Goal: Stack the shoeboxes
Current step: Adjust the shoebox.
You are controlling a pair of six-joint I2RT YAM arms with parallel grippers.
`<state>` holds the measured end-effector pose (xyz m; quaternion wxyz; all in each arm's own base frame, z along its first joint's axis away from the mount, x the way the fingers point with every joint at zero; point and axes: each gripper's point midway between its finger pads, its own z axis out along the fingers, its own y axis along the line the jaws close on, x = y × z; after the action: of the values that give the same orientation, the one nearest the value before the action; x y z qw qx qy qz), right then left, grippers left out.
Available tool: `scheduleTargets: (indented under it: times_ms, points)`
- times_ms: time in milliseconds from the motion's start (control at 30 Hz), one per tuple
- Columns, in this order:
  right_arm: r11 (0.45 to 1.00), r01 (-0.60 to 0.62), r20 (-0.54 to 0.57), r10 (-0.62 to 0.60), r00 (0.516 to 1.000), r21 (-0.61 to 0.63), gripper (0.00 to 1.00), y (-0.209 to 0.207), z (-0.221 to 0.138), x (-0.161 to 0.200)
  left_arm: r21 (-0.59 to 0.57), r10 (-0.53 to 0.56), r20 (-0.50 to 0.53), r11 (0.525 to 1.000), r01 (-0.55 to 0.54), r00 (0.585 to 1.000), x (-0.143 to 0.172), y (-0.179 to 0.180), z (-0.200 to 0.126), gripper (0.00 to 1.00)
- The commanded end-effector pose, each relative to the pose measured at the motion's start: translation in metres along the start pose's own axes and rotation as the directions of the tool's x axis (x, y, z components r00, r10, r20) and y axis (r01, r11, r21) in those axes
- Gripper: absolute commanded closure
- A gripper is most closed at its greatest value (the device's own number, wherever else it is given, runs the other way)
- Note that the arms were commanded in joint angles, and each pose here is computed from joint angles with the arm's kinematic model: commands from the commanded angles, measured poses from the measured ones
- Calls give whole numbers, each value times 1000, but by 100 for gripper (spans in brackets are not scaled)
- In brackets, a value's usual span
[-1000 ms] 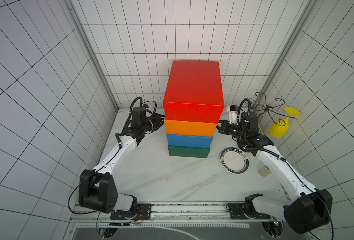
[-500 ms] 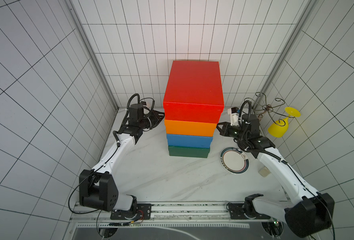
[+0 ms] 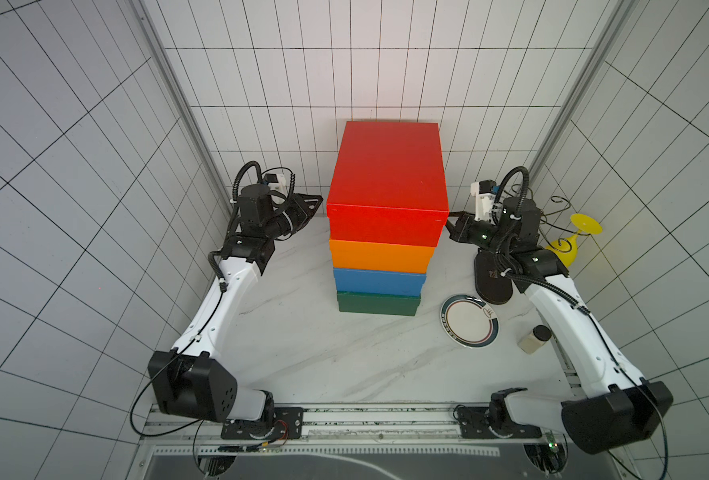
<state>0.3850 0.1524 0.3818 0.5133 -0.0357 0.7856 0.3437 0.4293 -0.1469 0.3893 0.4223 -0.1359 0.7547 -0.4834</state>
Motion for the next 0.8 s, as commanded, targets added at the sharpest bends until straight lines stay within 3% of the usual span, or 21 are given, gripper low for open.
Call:
scheduleTargets:
  times_ms: [0,333,767]
  points:
    - [996,35,92,-28,995,-78,94,31,-13,-42,5,3,-10,1000,-3,1000,2,-6,7,74]
    - [985,26,70,-14,997,-173,93,52,-3,-39,5,6,-29,1000,-6,1000,14,-10,17,74]
    - [988,49,84,-37,996,-147,93,50,-4,-44,3,4,-28,1000,-4,1000,17,-11,18,74]
